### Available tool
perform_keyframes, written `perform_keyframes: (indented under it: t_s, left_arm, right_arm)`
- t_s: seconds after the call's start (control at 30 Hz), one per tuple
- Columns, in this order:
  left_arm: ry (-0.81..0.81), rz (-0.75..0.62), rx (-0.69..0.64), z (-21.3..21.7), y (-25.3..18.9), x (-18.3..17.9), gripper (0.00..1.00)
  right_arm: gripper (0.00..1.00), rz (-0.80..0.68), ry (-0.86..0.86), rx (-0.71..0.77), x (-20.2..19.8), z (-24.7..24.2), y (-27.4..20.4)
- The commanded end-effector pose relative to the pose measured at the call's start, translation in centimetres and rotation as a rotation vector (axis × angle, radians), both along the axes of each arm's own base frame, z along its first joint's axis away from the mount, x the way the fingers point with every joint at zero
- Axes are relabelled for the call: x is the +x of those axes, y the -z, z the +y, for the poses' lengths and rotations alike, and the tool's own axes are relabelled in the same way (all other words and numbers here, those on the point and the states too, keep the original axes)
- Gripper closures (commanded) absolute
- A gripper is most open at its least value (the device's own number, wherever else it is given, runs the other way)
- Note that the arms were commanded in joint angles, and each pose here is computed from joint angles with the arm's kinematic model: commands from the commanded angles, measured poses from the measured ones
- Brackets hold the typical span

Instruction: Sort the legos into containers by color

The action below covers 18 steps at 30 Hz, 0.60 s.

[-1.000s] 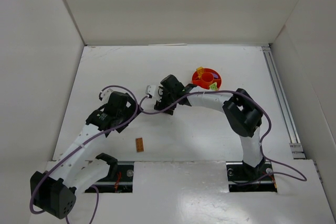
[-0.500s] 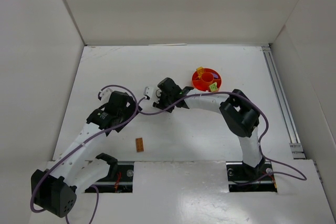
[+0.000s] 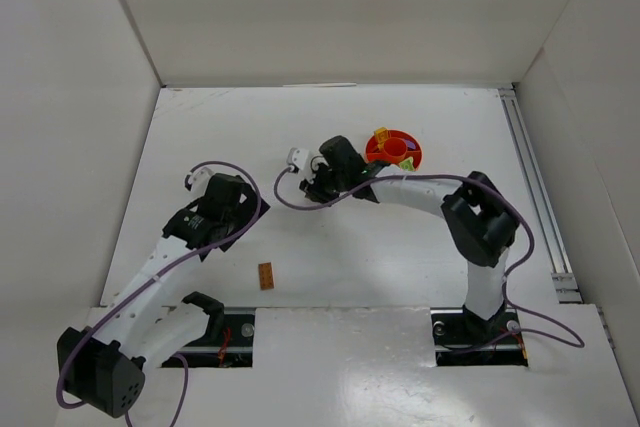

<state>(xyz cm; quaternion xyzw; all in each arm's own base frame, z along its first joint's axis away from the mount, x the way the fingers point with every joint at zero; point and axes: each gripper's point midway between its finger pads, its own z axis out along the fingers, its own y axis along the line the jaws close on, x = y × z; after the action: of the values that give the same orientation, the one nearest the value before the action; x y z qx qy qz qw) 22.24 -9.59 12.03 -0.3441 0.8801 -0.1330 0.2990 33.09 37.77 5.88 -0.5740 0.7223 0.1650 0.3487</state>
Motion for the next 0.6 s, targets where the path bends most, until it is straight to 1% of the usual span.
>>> perform_keyframes:
  t_s: [0.0,0.03,0.07,0.1,0.17,0.2,0.23,0.3,0.33,0.43,0.57]
  left_arm:
    - [-0.005,-0.064,-0.008,0.1,-2.0,0.7,0.00]
    - [-0.005,-0.064,-0.008,0.1,-2.0,0.7,0.00]
    - [-0.005,-0.064,-0.008,0.1,-2.0,0.7,0.00]
    - [-0.005,-0.064,-0.008,0.1,-2.0,0.7,0.00]
    - [0.001,-0.072,-0.021,-0.2,-2.2,0.9,0.00]
    - [0.008,-0.084,-0.020,-0.2,-2.3,1.1,0.00]
    - [0.014,-0.081,-0.026,-0.4,-2.3,1.0,0.00]
    - [0.031,-0.094,-0.036,-0.7,-2.4,1.3,0.00]
    - [0.031,-0.086,-0.033,-0.7,-2.2,1.3,0.00]
    - [0.045,-0.063,-0.027,-0.9,-1.6,1.2,0.00]
    - [0.066,-0.018,-0.038,-1.4,-0.5,0.7,0.00]
  right_arm:
    - [0.83,-0.132,0.010,0.290,3.0,0.2,-10.2]
    - [0.83,-0.125,0.010,0.310,2.8,-0.5,-10.4]
    - [0.83,-0.165,0.024,0.341,3.6,-1.1,-11.6]
    - [0.83,-0.204,0.068,0.376,4.7,-2.9,-13.7]
    - [0.83,-0.238,0.110,0.405,5.7,-5.1,-14.7]
    - [0.83,-0.256,0.160,0.405,7.1,-7.3,-15.1]
    - [0.83,-0.291,0.180,0.423,7.7,-8.4,-16.6]
    - [0.83,-0.299,0.219,0.421,8.4,-10.5,-16.8]
    - [0.83,-0.323,0.257,0.425,9.5,-12.2,-17.4]
    - [0.83,-0.336,0.310,0.425,10.6,-15.5,-17.1]
    - [0.83,-0.321,0.324,0.468,10.7,-17.5,-17.0]
